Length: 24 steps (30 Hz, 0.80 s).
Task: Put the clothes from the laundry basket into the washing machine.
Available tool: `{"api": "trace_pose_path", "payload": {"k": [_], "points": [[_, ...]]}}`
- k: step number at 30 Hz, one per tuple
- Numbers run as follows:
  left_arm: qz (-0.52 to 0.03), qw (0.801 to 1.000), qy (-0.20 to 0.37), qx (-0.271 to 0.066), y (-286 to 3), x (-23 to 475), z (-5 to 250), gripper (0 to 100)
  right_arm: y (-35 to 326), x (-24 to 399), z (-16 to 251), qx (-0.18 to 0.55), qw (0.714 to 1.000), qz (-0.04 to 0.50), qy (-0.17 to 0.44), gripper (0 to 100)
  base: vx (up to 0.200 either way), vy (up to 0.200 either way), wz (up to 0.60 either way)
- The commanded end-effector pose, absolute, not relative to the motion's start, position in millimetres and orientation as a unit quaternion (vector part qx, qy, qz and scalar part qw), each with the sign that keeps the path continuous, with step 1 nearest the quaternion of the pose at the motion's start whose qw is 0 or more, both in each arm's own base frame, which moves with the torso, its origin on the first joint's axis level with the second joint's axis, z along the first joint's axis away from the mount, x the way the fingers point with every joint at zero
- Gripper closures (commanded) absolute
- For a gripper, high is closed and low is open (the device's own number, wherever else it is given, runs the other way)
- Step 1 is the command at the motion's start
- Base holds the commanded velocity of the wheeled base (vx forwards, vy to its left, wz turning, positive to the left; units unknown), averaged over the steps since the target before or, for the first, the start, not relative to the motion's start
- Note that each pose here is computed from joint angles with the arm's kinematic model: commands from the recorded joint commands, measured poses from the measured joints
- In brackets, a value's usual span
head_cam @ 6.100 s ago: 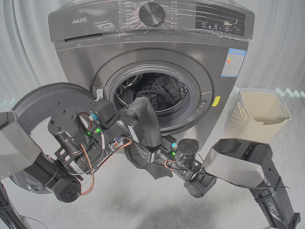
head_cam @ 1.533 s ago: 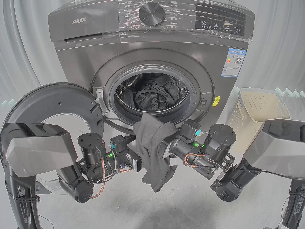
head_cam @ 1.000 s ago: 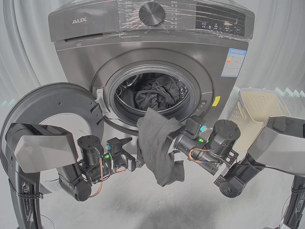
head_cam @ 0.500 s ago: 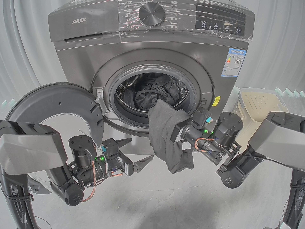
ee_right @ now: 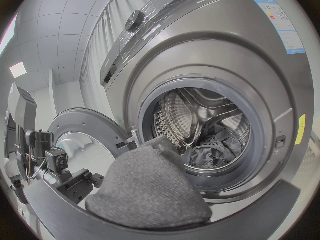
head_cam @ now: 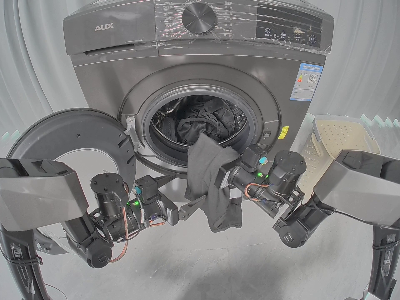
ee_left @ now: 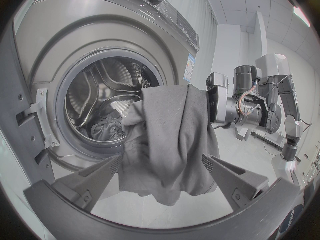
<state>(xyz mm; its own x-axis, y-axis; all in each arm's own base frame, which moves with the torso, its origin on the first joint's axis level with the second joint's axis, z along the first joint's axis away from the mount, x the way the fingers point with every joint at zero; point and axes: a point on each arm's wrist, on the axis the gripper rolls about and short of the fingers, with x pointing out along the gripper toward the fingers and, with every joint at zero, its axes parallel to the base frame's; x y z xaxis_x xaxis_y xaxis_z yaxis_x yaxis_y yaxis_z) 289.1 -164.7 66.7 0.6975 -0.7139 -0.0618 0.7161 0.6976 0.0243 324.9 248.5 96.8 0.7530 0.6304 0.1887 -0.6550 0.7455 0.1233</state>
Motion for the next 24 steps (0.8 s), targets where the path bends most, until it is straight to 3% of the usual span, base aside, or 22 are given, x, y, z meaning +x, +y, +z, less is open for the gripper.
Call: {"api": "trace_pose_path", "payload": {"k": [1, 12, 24], "points": [[-0.391, 0.920, 0.019, 0.021, -169, 292, 67, 0, 259, 323, 91, 0.091, 0.929, 0.354, -0.064, 100, 0.000, 0.000, 0.00], [-0.358, 0.933, 0.024, 0.025, -162, 331, 39, 0, 269, 285, 110, 0.098, 0.913, 0.392, -0.062, 100, 0.000, 0.000, 0.00], [-0.360, 0.932, 0.014, 0.025, -167, 338, 37, 0, 278, 258, 106, 0.097, 0.898, 0.428, -0.042, 100, 0.000, 0.000, 0.00]]}}
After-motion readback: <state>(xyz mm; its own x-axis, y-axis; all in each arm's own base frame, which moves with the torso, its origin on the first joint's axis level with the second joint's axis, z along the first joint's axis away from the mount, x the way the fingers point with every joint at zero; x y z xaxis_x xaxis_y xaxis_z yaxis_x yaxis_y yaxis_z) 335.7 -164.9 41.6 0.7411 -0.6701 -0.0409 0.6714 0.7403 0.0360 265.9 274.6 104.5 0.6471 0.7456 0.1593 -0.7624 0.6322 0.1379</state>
